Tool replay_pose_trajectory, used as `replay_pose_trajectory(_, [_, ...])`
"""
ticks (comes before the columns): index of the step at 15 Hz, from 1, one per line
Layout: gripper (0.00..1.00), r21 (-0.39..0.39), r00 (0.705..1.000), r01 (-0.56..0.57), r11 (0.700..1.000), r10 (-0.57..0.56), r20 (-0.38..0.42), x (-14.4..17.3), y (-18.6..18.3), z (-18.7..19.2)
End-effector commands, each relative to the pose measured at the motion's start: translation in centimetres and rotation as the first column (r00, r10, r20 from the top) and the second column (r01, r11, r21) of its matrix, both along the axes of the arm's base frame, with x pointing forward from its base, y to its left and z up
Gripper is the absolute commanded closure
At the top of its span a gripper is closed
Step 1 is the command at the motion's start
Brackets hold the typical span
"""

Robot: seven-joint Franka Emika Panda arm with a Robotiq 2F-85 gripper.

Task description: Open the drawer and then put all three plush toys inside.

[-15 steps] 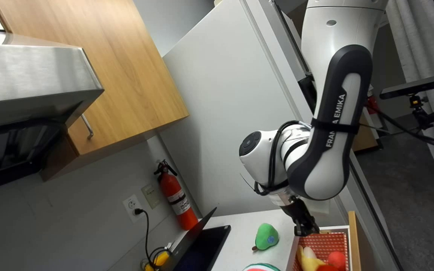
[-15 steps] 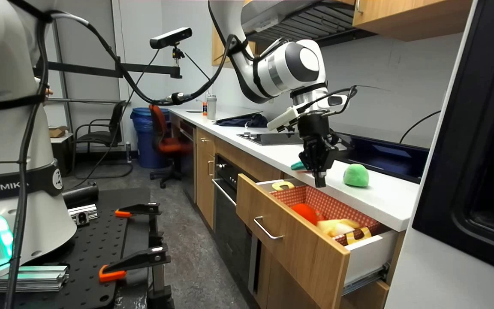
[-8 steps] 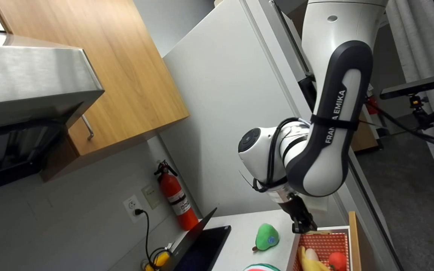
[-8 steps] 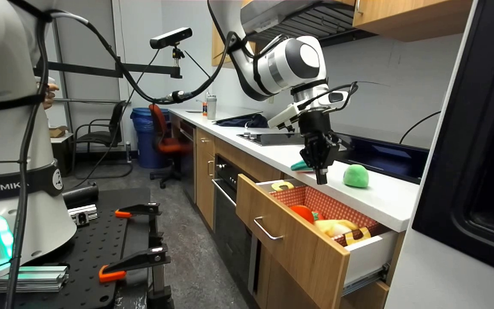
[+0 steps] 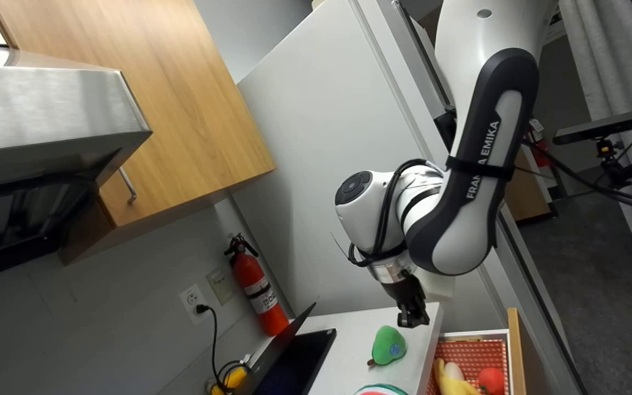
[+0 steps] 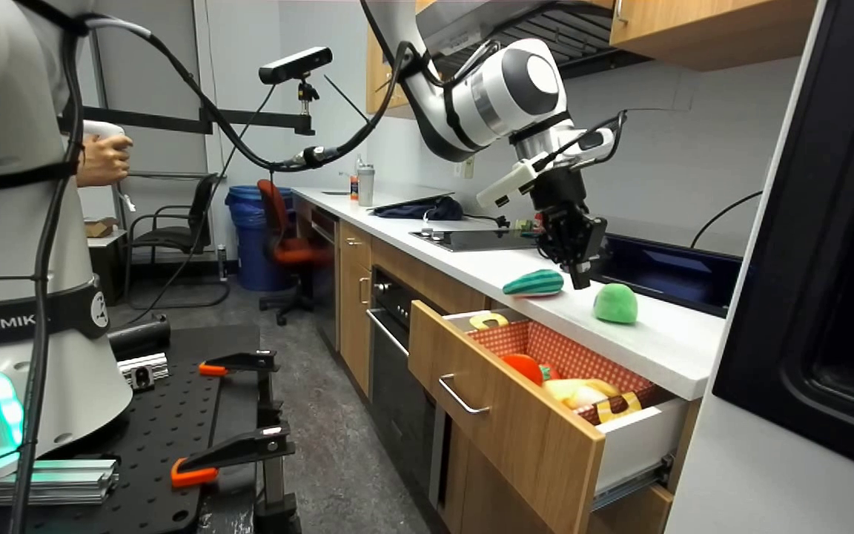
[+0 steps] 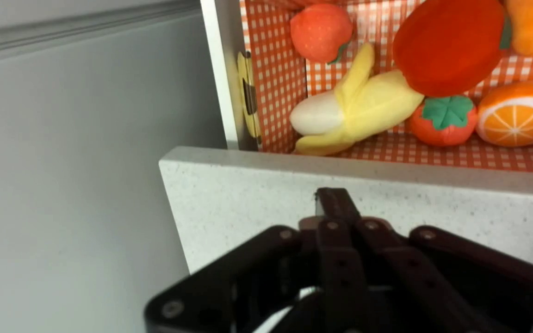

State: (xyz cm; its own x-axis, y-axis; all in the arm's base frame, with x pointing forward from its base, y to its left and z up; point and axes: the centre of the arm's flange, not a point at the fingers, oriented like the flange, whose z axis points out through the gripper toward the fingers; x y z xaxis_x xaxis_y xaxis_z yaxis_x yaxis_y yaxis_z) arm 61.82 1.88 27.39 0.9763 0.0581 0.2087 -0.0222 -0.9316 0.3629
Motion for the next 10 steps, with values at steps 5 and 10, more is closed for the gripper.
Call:
replay_pose_trajectory(5, [1.0, 0.011, 0.989, -0.046, 0.999, 0.044, 0.139, 2.8, 2.3, 2.2])
replay_pose_trajectory(10, [1.0, 0.031, 0.982, -0.058, 0.998, 0.051, 0.182, 3.4, 2.8, 2.4])
